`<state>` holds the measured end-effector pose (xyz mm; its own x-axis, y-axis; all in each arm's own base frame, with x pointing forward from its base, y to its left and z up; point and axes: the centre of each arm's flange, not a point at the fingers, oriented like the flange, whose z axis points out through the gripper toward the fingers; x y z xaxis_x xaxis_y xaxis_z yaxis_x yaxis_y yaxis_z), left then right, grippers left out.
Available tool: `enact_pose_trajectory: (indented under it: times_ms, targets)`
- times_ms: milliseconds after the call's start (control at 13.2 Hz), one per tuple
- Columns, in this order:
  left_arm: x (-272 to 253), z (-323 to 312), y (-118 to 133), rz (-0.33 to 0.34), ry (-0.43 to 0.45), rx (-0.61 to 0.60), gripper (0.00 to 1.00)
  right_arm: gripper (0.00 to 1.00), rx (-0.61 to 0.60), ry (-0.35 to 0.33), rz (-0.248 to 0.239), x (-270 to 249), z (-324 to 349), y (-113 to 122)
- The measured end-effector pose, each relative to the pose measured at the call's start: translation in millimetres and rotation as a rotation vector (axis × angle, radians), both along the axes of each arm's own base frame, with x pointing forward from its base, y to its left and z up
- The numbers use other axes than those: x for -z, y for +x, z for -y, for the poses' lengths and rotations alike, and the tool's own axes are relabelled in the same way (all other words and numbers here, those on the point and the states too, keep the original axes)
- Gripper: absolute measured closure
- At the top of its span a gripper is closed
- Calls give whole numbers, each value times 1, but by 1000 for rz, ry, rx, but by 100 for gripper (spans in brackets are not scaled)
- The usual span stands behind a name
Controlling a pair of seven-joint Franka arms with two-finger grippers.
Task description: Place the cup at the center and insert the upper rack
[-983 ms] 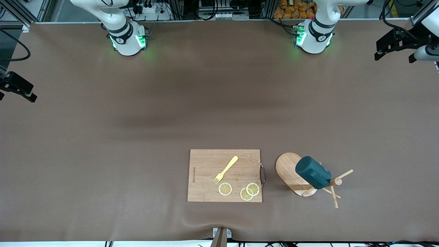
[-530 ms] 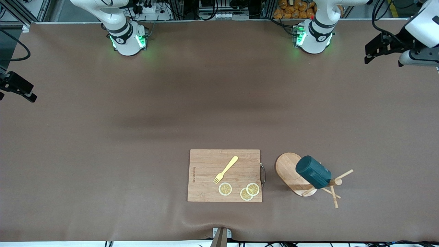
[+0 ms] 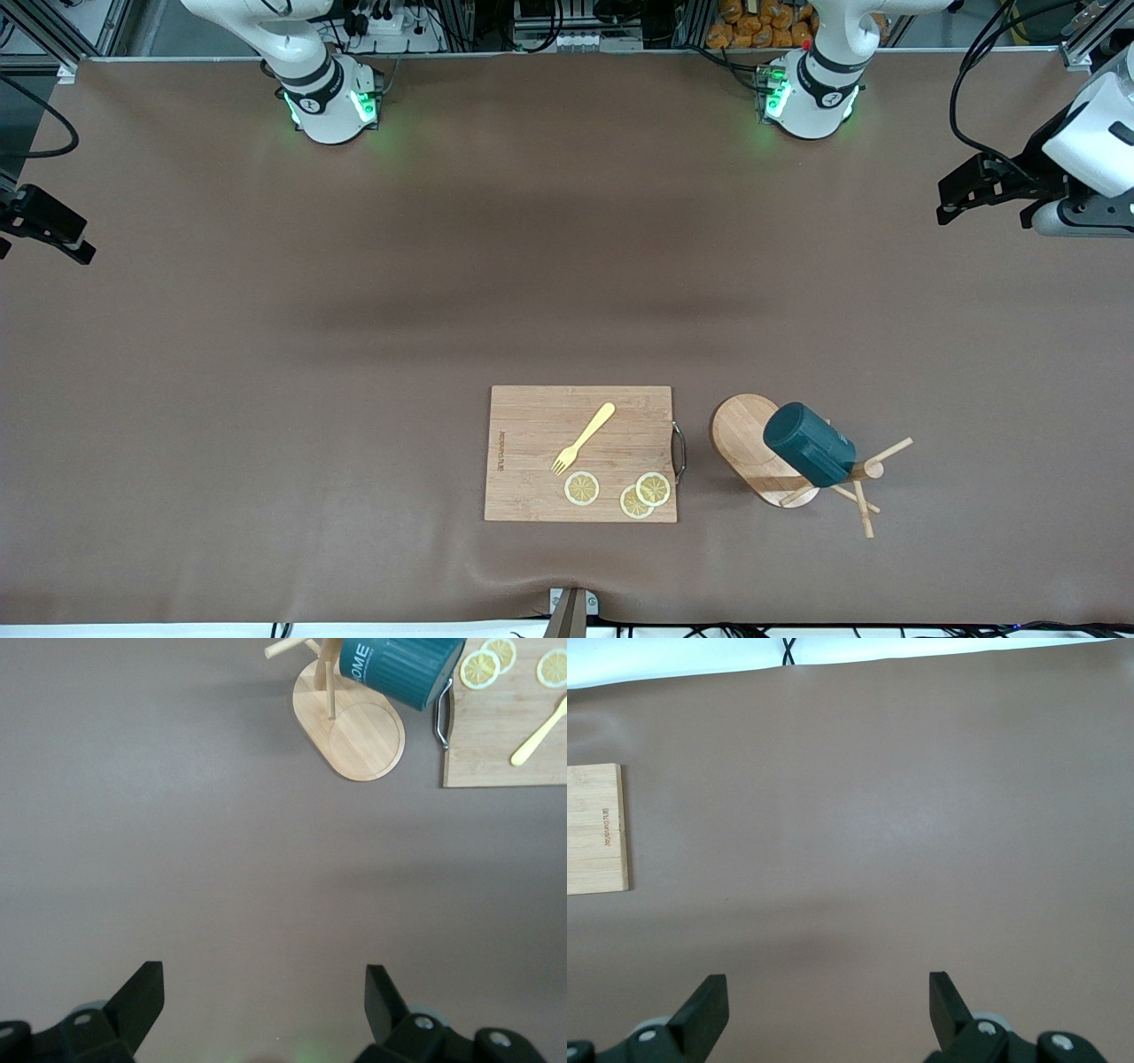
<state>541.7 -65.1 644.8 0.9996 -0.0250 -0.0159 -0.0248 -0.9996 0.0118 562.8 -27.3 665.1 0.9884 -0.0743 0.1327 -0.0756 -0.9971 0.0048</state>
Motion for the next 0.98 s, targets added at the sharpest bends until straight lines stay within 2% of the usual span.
enact_pose_trajectory:
  times_ms: [983]
  targets:
    - [-1,0,-1,1,-3,-20,0,0,0,0,0,0,0,0]
